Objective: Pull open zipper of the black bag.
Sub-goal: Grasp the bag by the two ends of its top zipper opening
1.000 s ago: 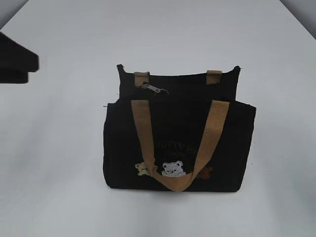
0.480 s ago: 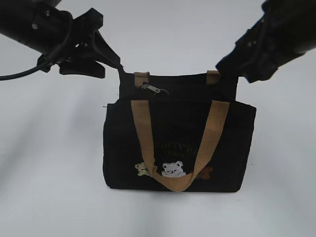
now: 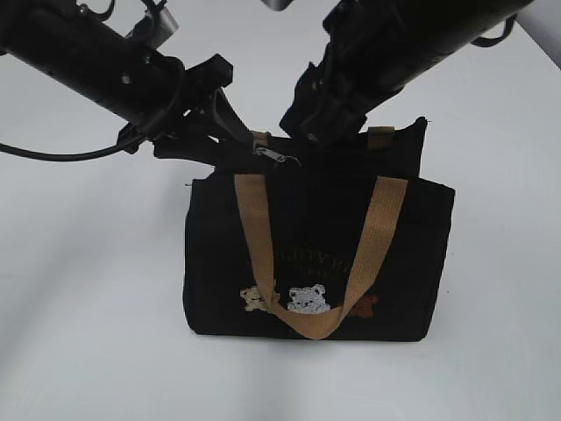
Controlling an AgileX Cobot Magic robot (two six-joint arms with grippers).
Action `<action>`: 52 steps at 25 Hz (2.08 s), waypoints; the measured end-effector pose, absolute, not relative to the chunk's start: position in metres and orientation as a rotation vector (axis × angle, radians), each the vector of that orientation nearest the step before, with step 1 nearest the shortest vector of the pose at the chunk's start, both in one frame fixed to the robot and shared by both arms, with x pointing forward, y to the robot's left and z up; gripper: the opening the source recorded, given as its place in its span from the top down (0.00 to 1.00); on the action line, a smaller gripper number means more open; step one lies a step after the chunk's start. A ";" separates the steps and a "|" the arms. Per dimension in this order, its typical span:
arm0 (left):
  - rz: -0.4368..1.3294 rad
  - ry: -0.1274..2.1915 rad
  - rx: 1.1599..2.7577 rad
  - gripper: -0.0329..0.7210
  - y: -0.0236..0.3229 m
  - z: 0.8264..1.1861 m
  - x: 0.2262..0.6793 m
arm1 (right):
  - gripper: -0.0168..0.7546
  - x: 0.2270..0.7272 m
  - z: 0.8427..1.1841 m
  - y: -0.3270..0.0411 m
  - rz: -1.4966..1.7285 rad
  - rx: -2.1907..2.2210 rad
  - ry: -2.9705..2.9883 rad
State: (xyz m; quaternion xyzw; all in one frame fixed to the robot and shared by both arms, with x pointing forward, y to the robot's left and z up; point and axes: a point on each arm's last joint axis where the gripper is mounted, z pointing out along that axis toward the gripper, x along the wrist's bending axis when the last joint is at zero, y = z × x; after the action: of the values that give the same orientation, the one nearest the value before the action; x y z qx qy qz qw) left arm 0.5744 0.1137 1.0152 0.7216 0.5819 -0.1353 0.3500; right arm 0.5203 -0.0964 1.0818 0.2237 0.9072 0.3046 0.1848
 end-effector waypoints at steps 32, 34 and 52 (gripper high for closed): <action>-0.262 1.457 1.868 0.91 0.106 1.015 0.578 | 0.69 0.540 1.045 -0.079 0.714 0.498 2.651; -0.262 1.456 1.869 0.91 0.106 1.015 0.578 | 0.72 0.539 1.045 -0.079 0.709 0.497 2.658; -0.272 1.453 1.874 0.91 0.105 1.015 0.577 | 0.98 0.527 1.061 -0.096 0.604 0.497 2.696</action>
State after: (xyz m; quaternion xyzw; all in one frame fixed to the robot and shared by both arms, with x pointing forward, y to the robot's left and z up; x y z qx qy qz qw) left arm 0.5771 0.1050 1.0149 0.7299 0.5658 -0.1059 0.3685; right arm 0.5272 -0.0964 1.0615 0.1746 0.9470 0.2122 0.1665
